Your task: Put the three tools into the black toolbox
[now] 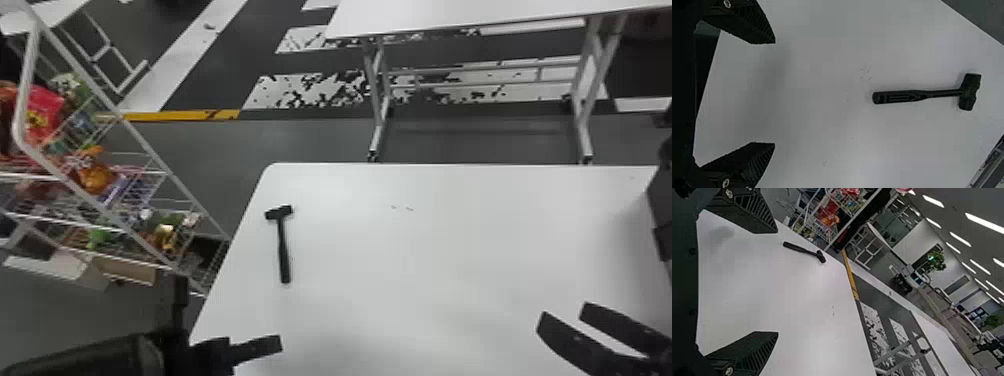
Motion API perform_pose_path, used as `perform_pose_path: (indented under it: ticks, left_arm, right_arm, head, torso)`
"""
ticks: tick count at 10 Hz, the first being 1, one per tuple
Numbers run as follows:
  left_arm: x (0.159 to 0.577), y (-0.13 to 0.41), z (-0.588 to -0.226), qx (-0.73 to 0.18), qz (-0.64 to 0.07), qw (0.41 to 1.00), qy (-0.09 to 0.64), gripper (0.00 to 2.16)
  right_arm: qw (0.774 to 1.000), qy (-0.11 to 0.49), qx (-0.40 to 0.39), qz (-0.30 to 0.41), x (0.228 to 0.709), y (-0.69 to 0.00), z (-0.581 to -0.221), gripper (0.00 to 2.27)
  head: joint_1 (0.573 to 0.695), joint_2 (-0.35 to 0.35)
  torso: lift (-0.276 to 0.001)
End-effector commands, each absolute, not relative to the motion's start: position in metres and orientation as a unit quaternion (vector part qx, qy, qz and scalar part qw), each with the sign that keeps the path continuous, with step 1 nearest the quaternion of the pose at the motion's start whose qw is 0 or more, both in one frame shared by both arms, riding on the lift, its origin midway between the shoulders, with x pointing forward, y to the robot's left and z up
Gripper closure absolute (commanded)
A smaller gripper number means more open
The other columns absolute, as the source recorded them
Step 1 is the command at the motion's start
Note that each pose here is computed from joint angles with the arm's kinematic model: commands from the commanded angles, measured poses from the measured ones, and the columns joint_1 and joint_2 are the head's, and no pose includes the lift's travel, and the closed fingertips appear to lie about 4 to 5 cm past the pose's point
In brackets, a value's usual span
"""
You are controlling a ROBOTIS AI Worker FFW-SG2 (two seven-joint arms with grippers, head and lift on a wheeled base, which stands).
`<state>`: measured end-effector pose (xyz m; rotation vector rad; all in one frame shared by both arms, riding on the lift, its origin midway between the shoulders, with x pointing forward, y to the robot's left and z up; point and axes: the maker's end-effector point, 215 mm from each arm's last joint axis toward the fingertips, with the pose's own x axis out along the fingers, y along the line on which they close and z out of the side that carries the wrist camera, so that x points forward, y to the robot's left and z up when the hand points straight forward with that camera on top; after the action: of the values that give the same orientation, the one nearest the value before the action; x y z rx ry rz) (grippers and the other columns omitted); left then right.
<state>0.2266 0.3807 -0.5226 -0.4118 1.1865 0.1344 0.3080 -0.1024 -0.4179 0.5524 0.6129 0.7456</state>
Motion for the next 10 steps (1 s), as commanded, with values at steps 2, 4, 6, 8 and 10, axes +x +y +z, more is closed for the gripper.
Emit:
perform_pose_path:
  ticks: [2, 4, 6, 8, 10]
  left_arm:
    - [0.25, 0.386, -0.534, -0.145, 0.086, 0.804, 0.57, 0.08]
    - [0.273, 0.381, -0.54, -0.124, 0.088, 0.802, 0.577, 0.08]
    - [0.302, 0.382, -0.541, -0.133, 0.085, 0.805, 0.572, 0.08]
    - [0.336, 0.393, -0.54, -0.136, 0.084, 0.805, 0.571, 0.08]
    - [0.356, 0.405, -0.544, -0.136, 0.086, 0.798, 0.581, 0.08]
  right_arm:
    - [0.851, 0.287, 0.257, 0.357, 0.316, -0.102, -0.416, 0.08]
    - [0.852, 0.284, 0.252, 0.36, 0.321, -0.102, -0.414, 0.08]
    - [0.853, 0.286, 0.248, 0.359, 0.325, -0.106, -0.417, 0.08]
    - [0.853, 0.292, 0.25, 0.355, 0.326, -0.109, -0.426, 0.08]
    - [0.853, 0.294, 0.25, 0.351, 0.327, -0.112, -0.432, 0.08]
  head:
    - [0.695, 0.35]
    - [0.695, 0.35]
    - [0.695, 0.35]
    - [0.695, 0.35]
    - [0.695, 0.35]
  torso:
    - [-0.051]
    - [-0.051]
    - [-0.051]
    - [-0.051]
    - [-0.051]
